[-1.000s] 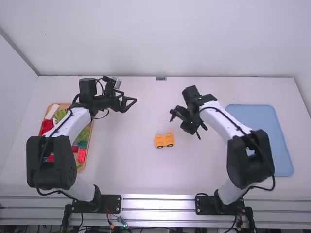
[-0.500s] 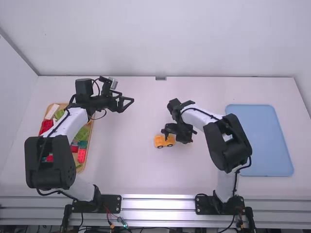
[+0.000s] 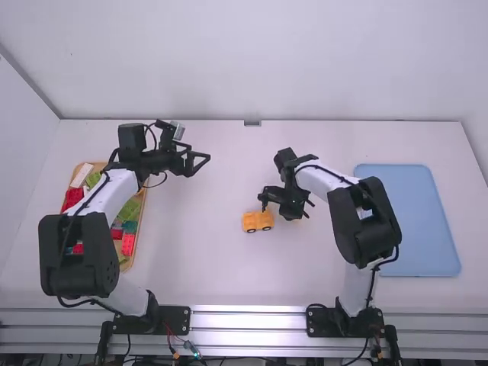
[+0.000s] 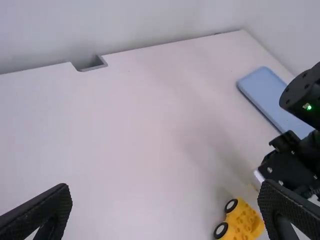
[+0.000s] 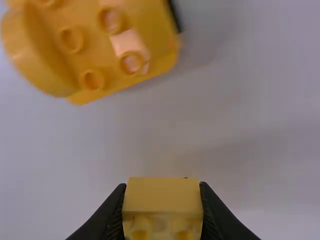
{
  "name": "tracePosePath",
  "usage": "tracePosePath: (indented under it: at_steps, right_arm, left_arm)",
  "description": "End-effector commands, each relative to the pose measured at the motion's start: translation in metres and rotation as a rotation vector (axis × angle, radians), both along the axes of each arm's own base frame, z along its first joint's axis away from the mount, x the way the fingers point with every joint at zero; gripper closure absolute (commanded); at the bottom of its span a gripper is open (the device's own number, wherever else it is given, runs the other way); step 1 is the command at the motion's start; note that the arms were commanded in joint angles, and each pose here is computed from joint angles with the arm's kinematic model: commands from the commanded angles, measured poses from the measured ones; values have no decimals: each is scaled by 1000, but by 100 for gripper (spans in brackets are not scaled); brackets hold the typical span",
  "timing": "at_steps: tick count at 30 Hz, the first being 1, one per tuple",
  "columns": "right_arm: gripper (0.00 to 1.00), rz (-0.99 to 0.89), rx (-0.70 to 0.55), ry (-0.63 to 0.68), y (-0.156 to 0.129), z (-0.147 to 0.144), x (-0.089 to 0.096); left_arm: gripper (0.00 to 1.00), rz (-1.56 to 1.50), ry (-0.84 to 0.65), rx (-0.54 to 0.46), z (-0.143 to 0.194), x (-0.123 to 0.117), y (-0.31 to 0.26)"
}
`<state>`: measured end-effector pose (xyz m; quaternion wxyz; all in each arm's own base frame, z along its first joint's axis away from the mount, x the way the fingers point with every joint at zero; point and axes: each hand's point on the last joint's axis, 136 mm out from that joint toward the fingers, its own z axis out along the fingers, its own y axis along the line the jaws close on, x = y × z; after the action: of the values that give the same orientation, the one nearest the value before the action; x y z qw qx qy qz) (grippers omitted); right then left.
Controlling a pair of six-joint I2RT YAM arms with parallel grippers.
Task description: Assemble lego blocks to make yellow taxi
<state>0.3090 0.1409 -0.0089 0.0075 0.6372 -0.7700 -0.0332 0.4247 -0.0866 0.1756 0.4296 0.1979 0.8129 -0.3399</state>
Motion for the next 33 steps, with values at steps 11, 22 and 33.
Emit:
tracePosePath:
  at_steps: [11, 22, 33]
  right_arm:
    - [100, -12, -13, 32, -3, -19, -15]
    - [63, -54, -73, -5, -14, -25, -12]
    - [1, -34, -14, -75, 2, 8, 7]
  left_arm:
    - [1, -26, 0, -17, 0, -4, -5]
    - [1, -26, 8, -19, -1, -4, -5]
    - [1, -22, 15, -21, -1, -5, -4]
